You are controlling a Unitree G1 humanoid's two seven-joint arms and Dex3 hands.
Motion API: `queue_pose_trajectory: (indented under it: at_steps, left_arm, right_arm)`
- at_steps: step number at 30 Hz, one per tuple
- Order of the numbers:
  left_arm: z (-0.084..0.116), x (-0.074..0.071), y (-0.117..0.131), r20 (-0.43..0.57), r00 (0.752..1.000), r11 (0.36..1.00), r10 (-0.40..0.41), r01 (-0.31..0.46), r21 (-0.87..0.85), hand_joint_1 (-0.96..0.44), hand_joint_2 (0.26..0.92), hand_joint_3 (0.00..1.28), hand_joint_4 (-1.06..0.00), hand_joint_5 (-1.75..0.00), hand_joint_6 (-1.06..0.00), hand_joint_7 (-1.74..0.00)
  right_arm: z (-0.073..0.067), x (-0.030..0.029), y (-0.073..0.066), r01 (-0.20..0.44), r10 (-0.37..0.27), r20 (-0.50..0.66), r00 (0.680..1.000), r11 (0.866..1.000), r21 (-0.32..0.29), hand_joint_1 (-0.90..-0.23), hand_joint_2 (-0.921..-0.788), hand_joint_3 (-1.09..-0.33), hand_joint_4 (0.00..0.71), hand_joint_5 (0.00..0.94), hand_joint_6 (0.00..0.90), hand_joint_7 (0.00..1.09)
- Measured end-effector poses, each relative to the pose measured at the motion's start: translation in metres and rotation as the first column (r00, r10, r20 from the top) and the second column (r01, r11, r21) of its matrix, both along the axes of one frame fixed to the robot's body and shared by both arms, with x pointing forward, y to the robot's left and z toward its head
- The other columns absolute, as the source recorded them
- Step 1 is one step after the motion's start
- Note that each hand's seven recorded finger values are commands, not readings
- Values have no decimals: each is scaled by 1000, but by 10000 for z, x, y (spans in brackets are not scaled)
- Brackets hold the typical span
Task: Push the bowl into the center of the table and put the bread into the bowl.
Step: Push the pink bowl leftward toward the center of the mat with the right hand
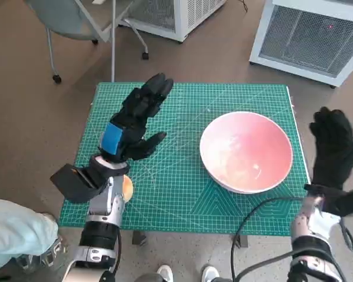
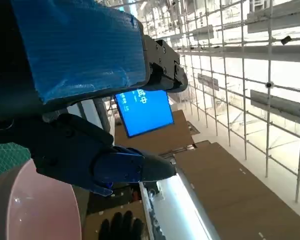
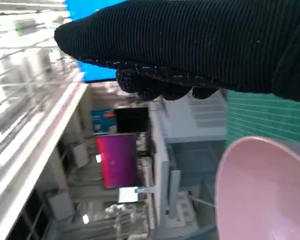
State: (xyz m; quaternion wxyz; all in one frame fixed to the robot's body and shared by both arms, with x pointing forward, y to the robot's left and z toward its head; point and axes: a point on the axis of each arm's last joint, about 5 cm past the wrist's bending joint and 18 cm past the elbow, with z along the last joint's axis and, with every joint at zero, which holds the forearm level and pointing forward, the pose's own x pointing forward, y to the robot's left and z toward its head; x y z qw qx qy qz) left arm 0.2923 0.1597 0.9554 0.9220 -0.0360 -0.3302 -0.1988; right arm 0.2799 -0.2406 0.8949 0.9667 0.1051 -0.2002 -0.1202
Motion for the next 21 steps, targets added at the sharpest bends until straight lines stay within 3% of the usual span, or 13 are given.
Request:
queue_pose_trajectory:
  at_steps: [12, 21]
  left_arm:
    - [17, 0, 34, 7, 1000, 1000, 6, -6, 10, -473, 921, 295, -299, -1, -263, -207]
    - [35, -2, 79, 16, 1000, 1000, 12, -13, 24, -477, 921, 292, -300, -1, -265, -203]
  right_arm:
    - [-73, 92, 165, -26, 38, -107, 994, 993, 112, -500, -921, -757, 254, 32, 213, 518]
    - [-91, 170, 332, -51, 88, -156, 984, 973, 225, -493, -921, -763, 265, 26, 229, 500]
